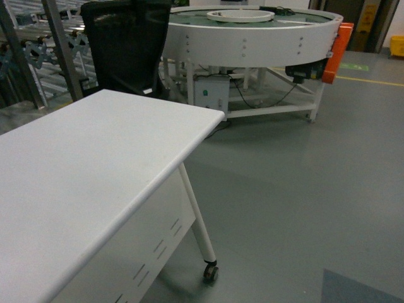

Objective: Pick red block from blue box to shelf

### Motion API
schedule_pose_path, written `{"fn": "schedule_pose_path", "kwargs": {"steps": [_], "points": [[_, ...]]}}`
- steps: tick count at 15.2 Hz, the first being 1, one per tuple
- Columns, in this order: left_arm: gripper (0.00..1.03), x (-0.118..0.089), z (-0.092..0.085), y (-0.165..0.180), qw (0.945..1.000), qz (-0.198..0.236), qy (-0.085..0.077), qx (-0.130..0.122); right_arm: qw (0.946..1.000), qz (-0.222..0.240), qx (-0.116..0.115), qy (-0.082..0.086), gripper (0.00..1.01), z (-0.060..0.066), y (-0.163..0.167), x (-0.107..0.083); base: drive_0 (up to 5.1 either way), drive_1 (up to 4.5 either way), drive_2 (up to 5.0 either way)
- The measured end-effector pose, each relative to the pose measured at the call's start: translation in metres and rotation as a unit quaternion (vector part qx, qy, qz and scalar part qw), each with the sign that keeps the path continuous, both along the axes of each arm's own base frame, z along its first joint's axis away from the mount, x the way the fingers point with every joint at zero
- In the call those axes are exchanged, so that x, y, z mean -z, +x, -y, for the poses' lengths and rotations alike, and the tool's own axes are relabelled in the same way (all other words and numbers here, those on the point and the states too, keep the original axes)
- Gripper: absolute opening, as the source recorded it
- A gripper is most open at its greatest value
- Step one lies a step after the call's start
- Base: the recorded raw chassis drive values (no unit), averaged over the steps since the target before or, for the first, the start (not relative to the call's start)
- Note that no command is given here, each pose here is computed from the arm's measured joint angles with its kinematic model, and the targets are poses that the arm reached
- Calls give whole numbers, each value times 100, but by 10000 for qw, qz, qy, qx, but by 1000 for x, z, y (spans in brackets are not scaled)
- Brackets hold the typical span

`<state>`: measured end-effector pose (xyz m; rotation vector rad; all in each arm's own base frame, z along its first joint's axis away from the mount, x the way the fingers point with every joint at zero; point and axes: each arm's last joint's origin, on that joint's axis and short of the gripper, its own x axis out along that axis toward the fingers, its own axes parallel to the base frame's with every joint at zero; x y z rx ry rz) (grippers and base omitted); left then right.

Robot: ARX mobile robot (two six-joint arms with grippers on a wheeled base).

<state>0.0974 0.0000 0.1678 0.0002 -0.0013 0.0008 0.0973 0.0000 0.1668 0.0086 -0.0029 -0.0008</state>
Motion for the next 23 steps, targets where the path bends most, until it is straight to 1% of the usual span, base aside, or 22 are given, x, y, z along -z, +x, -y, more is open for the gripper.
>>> {"fn": "schedule_pose_path", "kwargs": {"steps": [23], "points": [[98,0,0,0,10000,2,0,4,10000,0,2,0,38,0,0,0,-155,-155,-155]]}}
